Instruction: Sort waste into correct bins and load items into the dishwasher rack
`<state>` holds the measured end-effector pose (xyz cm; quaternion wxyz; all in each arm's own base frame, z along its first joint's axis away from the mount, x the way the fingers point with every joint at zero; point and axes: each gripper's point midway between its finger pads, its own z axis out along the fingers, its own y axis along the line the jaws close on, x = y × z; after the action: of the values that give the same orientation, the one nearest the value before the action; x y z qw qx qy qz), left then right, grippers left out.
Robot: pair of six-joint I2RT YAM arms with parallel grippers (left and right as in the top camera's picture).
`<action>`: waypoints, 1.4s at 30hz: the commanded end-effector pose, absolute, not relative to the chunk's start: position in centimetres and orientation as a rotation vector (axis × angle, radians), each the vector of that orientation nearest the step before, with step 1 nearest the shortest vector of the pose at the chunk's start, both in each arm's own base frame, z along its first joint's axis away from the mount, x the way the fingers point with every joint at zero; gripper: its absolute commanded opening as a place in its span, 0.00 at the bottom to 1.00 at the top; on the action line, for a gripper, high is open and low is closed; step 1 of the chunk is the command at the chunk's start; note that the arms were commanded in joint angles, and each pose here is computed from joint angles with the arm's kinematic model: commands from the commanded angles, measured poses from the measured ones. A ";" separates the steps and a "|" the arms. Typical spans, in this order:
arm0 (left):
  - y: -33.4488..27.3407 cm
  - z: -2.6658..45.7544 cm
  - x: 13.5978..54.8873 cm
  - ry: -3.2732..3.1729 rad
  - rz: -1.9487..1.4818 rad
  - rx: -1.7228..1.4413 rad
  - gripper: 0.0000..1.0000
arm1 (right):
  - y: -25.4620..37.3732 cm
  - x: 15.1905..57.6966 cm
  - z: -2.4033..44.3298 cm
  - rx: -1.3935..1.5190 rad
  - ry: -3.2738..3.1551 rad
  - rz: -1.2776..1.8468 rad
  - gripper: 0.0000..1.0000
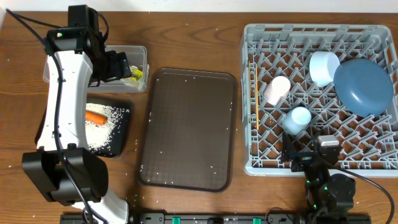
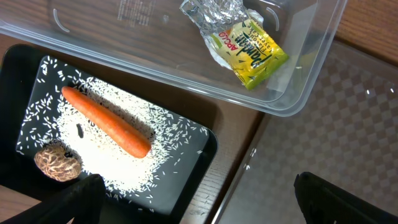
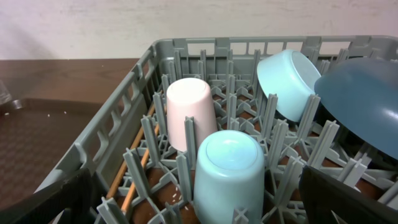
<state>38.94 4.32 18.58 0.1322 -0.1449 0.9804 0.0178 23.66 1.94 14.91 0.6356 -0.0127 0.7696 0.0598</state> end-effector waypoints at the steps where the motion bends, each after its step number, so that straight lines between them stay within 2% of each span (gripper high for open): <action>1: 4.4 18.2 38.8 2.857 0.049 -0.431 0.98 | 1.8 23.7 14.9 -0.039 1.752 0.124 0.99; 34: 4.4 18.2 38.8 2.857 0.049 -0.431 0.98 | 1.8 23.7 14.9 -0.039 1.753 0.123 0.99; 42: 4.6 19.9 38.4 2.809 0.077 -0.427 0.98 | 1.8 23.7 14.9 -0.039 1.753 0.123 0.99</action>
<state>38.91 4.41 18.62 0.1328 -0.1450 0.9803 0.0205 23.66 1.94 14.85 0.6352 -0.0129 0.7699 0.0597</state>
